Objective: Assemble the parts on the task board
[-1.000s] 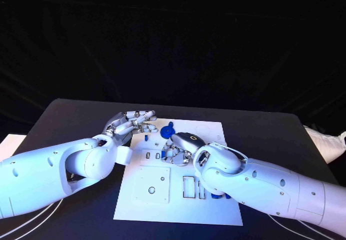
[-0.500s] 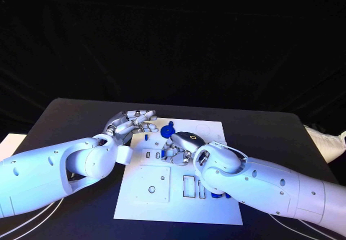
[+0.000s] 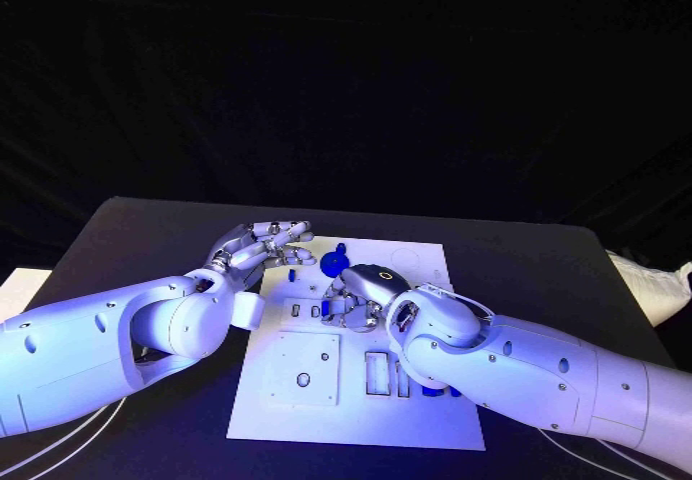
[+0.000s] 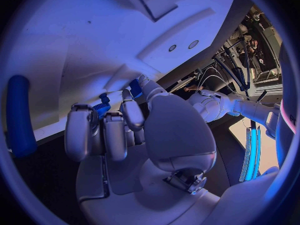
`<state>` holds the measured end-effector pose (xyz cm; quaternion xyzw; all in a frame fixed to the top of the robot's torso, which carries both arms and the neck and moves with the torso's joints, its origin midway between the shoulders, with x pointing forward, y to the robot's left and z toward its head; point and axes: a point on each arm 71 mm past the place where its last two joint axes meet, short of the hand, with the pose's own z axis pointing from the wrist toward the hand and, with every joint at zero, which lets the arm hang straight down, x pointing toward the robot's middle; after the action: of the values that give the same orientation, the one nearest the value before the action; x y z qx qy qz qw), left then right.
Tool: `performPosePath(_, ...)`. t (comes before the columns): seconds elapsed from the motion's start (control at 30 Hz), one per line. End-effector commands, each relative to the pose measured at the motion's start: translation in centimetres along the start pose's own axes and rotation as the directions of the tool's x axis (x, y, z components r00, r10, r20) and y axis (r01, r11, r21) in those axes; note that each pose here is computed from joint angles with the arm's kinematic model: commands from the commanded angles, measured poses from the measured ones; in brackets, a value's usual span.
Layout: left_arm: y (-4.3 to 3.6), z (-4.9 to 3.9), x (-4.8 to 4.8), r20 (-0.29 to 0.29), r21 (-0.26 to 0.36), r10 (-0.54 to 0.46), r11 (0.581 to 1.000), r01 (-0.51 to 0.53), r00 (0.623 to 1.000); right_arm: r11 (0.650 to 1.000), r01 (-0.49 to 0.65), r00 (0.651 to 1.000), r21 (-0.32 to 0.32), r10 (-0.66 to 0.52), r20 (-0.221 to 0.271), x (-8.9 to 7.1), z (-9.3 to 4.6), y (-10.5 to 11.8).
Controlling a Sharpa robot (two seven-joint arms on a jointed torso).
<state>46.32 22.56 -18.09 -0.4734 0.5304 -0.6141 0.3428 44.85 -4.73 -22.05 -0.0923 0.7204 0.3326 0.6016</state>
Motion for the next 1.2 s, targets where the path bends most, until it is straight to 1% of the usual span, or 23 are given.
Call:
performPosePath(0.03,-0.06,0.04,0.25,-0.021,0.004,-0.012,1.000,0.012,1.000,1.000,0.016,1.000,0.023,-0.016,-0.019,0.4,-0.1,-0.3)
performPosePath(0.13,-0.06,0.04,0.25,-0.021,0.004,-0.012,1.000,0.012,1.000,1.000,0.013,1.000,0.021,-0.013,-0.004,0.3,-0.1,-0.2)
performPosePath(0.2,-0.06,0.04,0.24,-0.020,0.004,-0.012,1.000,0.012,1.000,1.000,0.008,1.000,0.017,-0.008,0.016,0.1,-0.2,-0.2)
performPosePath(0.3,-0.06,0.04,0.20,-0.021,0.003,-0.012,1.000,0.012,1.000,1.000,-0.010,0.997,-0.007,0.010,0.070,-0.3,-0.4,0.0)
performPosePath(0.33,-0.05,0.05,0.19,-0.021,0.002,-0.012,1.000,0.012,1.000,1.000,-0.014,0.997,-0.014,0.015,0.081,-0.4,-0.5,0.1)
performPosePath(0.4,-0.01,0.07,0.16,-0.023,-0.002,-0.013,1.000,0.013,1.000,0.999,-0.026,0.993,-0.044,0.031,0.115,-0.6,-0.9,0.4)
performPosePath(0.43,0.02,0.09,0.14,-0.024,-0.006,-0.014,1.000,0.013,1.000,0.997,-0.032,0.990,-0.068,0.041,0.136,-0.7,-1.3,0.6)
performPosePath(0.5,0.06,0.10,0.09,-0.025,-0.011,-0.014,1.000,0.014,1.000,0.994,-0.040,0.985,-0.099,0.056,0.161,-1.0,-2.0,0.9)
performPosePath(0.6,0.12,0.17,-0.07,-0.023,-0.016,-0.013,1.000,0.013,1.000,0.990,-0.049,0.978,-0.130,0.074,0.194,-1.8,-3.0,0.9)
performPosePath(0.8,0.31,0.42,-0.51,-0.031,-0.024,0.024,0.999,-0.025,0.999,0.981,-0.073,0.959,-0.181,0.119,0.258,-4.5,-5.4,0.1)
performPosePath(0.9,0.49,0.50,-0.68,-0.040,-0.040,0.055,0.998,-0.056,0.998,0.972,-0.126,0.948,-0.198,0.176,0.265,-5.9,-6.4,-0.8)
performPosePath(0.97,0.66,0.52,-0.75,-0.053,-0.061,0.082,0.995,-0.085,0.995,0.965,-0.175,0.938,-0.194,0.223,0.264,-7.0,-6.9,-1.7)
performPosePath(1.03,0.88,0.47,-0.75,-0.076,-0.091,0.119,0.988,-0.126,0.990,0.958,-0.229,0.926,-0.171,0.268,0.265,-8.0,-7.4,-2.9)
performPosePath(1.07,1.07,0.39,-0.74,-0.096,-0.120,0.139,0.981,-0.150,0.986,0.954,-0.257,0.919,-0.156,0.291,0.267,-8.5,-7.6,-3.6)
performPosePath(1.13,1.58,0.17,-0.70,-0.157,-0.206,0.179,0.956,-0.210,0.971,0.944,-0.306,0.904,-0.127,0.330,0.274,-9.4,-8.0,-5.0)
performPosePath(1.17,1.86,0.04,-0.72,-0.205,-0.263,0.224,0.925,-0.274,0.953,0.937,-0.333,0.894,-0.108,0.350,0.281,-9.9,-8.3,-5.9)
performPosePath(1.2,1.94,0.01,-0.77,-0.225,-0.285,0.254,0.906,-0.313,0.941,0.933,-0.345,0.889,-0.099,0.358,0.283,-10.1,-8.4,-6.3)
